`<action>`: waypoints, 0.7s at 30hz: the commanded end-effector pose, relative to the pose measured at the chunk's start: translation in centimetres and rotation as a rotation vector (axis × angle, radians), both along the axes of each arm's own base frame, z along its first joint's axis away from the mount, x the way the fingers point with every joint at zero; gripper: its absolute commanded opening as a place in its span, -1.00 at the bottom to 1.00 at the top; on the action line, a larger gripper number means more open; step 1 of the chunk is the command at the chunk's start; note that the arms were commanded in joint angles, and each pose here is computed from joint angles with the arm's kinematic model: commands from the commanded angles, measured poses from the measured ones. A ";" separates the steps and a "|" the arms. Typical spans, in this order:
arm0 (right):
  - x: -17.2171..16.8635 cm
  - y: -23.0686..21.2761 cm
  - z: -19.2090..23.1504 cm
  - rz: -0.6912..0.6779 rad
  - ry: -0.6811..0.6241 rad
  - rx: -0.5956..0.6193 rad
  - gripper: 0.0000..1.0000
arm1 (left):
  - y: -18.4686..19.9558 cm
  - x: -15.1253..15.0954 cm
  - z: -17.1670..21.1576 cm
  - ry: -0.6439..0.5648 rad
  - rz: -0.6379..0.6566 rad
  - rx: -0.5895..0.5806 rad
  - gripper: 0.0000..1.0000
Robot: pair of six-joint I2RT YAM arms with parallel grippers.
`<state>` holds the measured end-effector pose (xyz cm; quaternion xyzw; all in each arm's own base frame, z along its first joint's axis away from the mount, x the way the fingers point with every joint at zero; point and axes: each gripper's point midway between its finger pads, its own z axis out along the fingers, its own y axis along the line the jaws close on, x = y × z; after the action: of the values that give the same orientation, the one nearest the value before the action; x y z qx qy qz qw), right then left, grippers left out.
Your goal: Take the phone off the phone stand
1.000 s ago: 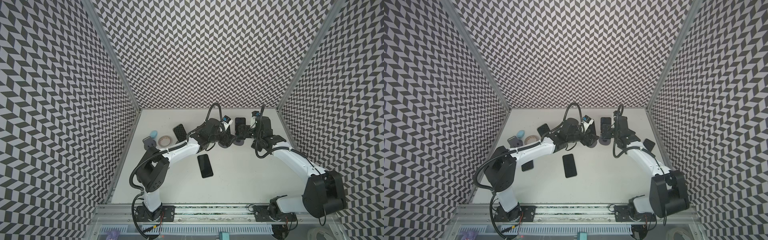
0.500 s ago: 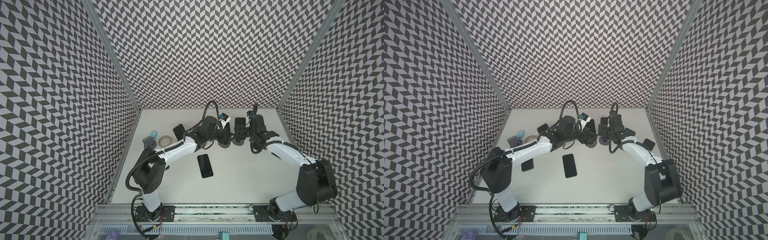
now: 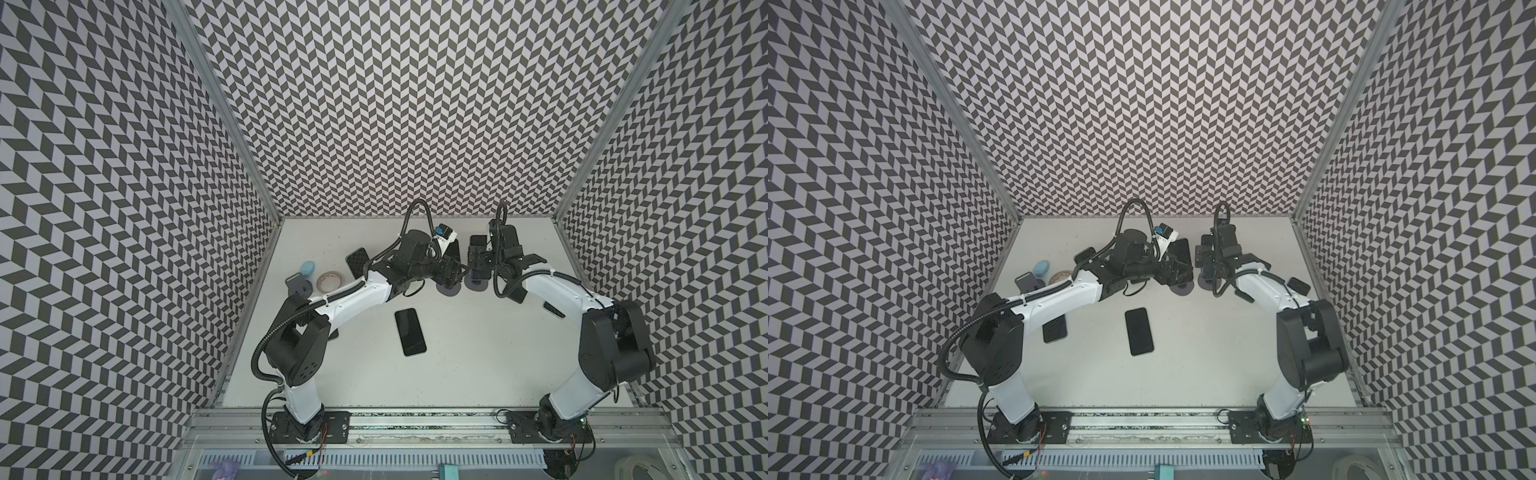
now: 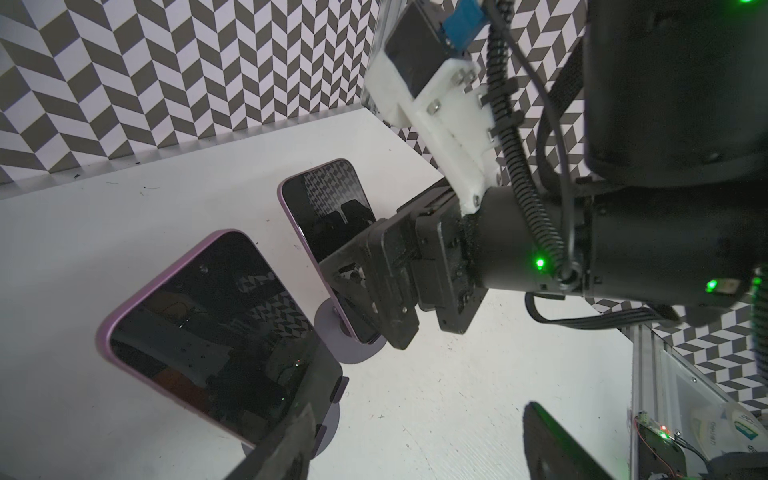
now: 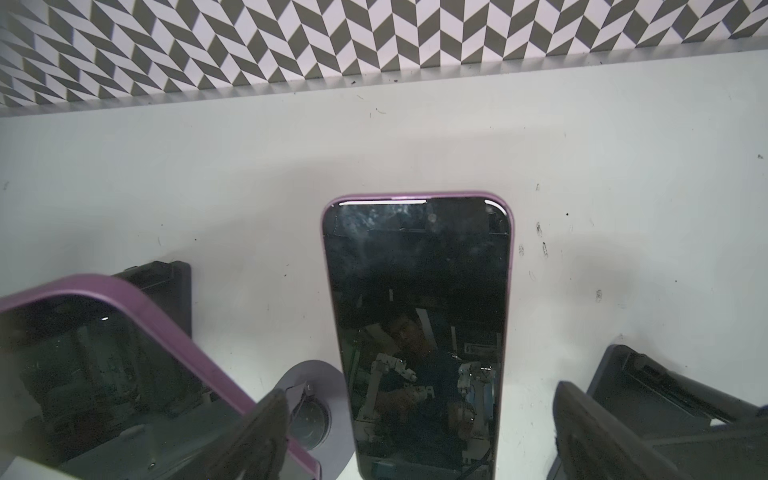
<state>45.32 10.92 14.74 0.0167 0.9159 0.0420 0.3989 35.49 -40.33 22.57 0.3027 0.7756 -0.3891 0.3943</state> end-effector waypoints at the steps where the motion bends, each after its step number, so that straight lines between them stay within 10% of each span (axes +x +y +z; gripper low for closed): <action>1: 1.3 0.2 1.1 -0.009 -0.048 -0.005 0.94 | -0.5 0.0 0.3 0.015 -0.012 -0.013 0.59; 21: 4.0 0.5 0.4 -0.023 -0.026 -0.044 0.86 | -0.5 0.0 0.5 0.016 -0.014 -0.022 0.58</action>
<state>48.53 11.46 14.72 0.0204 0.9139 0.0311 0.4042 35.43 -40.50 21.89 0.3009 0.7795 -0.3926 0.3843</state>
